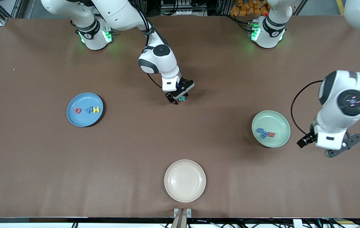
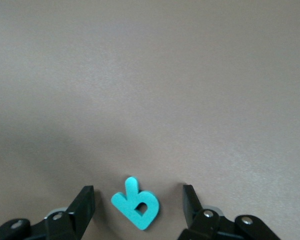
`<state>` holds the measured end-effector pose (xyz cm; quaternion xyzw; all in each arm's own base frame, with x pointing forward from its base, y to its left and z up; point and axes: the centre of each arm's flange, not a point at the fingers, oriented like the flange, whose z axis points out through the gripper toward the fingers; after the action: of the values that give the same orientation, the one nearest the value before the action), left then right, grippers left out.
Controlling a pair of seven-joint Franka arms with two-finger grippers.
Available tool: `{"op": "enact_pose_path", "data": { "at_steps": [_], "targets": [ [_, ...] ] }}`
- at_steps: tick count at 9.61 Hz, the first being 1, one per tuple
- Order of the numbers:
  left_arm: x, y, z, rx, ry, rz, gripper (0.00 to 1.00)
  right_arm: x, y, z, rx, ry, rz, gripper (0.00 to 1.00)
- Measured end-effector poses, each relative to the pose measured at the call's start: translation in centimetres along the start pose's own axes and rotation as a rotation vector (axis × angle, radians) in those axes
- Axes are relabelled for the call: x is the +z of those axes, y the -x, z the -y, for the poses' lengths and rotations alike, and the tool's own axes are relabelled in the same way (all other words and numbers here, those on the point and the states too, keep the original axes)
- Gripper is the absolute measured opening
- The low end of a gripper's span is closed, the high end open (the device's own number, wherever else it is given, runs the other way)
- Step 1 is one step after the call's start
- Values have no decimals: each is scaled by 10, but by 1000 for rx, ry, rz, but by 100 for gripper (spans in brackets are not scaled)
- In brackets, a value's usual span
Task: Sort uppercase to blue plate, lowercase to green plate
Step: 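Release the E on the green plate while the right gripper lifts the b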
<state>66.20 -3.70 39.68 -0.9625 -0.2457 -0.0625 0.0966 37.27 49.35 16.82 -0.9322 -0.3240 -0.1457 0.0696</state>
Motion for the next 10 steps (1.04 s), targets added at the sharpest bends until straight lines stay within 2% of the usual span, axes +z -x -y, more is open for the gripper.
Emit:
{"op": "enact_pose_path", "data": {
  "at_steps": [3, 5, 6, 8, 10],
  "targets": [
    [-47, -2, 23, 32, 83, 51, 100, 0, -1, 1, 1, 0, -2, 73],
    [-68, 2, 39, 126, 82, 78, 100, -1, -3, -1, 4, 3, -5, 56],
    [-75, 3, 45, 168, 81, 83, 100, -1, -3, -1, 3, 3, -6, 54],
    [-91, 7, 45, 220, 83, 61, 100, -3, -5, 0, 3, 1, -12, 41],
    [-120, 17, 48, 252, 93, 50, 100, -3, -6, 0, 2, 0, -13, 40]
  ]
}}
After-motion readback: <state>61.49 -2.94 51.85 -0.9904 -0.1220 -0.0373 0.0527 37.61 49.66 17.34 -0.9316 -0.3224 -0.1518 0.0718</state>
